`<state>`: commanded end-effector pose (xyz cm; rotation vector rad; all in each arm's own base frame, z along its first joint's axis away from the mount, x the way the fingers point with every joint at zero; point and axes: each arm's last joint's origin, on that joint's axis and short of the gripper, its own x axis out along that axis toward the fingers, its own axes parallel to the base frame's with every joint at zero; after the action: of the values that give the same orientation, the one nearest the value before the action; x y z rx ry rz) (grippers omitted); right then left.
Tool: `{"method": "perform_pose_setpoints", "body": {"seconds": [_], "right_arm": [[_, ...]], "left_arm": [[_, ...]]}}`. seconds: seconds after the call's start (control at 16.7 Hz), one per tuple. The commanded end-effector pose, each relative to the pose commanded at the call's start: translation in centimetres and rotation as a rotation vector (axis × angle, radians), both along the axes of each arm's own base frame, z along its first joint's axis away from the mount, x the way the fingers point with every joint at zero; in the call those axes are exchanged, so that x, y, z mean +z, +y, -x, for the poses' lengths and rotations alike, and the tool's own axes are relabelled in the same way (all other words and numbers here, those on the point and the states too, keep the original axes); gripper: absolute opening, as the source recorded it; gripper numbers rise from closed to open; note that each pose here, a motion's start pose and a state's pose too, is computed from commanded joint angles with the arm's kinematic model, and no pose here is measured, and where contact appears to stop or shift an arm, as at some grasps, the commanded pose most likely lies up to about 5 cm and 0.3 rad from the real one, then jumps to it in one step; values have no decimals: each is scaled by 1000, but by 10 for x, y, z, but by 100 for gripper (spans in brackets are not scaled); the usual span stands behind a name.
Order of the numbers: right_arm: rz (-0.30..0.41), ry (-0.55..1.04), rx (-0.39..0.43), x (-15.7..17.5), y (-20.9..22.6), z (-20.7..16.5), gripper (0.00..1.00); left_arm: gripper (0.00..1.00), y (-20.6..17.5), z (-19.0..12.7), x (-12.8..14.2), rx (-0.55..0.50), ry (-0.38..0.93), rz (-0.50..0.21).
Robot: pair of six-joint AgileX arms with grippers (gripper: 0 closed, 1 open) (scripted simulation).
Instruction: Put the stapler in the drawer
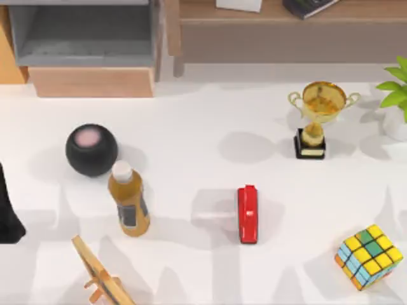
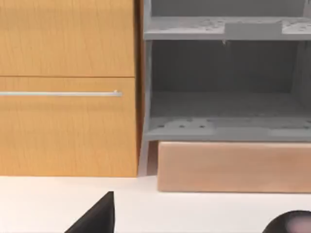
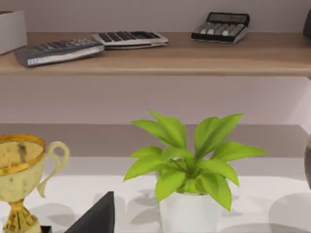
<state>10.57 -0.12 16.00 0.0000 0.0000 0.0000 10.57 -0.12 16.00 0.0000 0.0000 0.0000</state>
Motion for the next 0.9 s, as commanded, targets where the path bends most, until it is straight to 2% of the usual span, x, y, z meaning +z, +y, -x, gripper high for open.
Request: {"method": "perform_pose_setpoints", "body": {"seconds": [0.24, 0.42, 0.66, 0.9], "right_arm": [[0, 0, 0, 0, 0, 0, 100], [0, 0, 0, 0, 0, 0, 100], [0, 0, 0, 0, 0, 0, 100], [0, 0, 0, 0, 0, 0, 100]], "left_arm": [[100, 0, -1, 3, -8, 3, -17], [100, 0, -6, 17, -29, 6, -88], [100, 5, -28, 49, -51, 2, -262], [100, 17, -74, 81, -58, -10, -500]]}}
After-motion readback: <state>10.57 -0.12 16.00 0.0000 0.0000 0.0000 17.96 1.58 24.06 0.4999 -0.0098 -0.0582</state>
